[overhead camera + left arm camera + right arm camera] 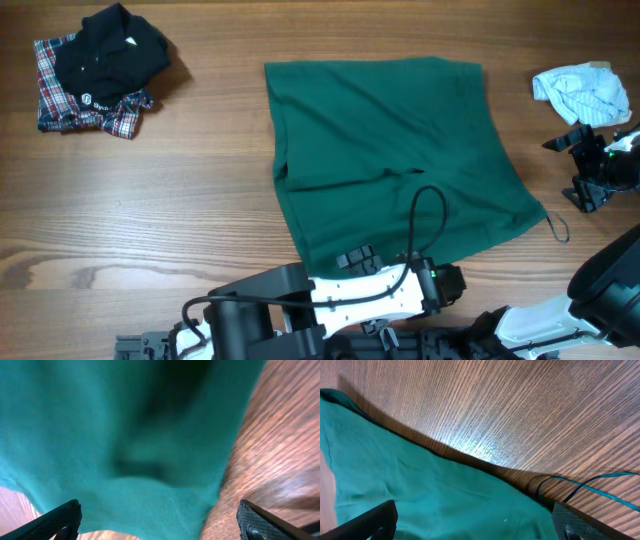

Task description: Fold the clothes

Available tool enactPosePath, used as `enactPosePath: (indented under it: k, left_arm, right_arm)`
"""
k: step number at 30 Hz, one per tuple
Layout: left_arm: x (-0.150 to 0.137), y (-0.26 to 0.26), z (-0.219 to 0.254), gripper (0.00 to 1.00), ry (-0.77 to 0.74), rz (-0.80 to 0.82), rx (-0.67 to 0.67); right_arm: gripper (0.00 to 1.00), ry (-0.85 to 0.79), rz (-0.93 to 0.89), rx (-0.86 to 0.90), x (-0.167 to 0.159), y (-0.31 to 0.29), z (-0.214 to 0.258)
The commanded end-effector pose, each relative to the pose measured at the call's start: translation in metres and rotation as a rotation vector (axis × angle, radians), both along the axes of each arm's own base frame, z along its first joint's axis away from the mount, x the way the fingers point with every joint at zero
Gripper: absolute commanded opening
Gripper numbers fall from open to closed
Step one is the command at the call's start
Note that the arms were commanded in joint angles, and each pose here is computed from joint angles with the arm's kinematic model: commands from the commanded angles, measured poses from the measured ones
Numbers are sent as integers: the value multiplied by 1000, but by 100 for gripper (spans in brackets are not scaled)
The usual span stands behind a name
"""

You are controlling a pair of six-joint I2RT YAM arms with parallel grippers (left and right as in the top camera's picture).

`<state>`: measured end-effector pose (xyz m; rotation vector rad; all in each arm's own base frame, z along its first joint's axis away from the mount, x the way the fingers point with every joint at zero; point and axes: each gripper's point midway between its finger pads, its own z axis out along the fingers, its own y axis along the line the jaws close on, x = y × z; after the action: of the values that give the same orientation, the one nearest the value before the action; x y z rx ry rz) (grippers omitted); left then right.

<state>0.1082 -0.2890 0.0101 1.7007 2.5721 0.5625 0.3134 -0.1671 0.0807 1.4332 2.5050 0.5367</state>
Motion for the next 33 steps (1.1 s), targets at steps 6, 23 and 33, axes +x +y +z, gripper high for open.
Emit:
enactPosePath:
  k: [6,23,33]
  left_arm:
    - [-1,5,-13,99,10,-18,12]
    - [12,14,-18,62,45,65,1]
    - [13,11,-19,61,43,64,-11]
  right_arm:
    - [100,-37,18,-7,5,-1,9]
    - [100,192,-121,56,-49,12,-36]
    - [100,235,-186,107,-71,11,-47]
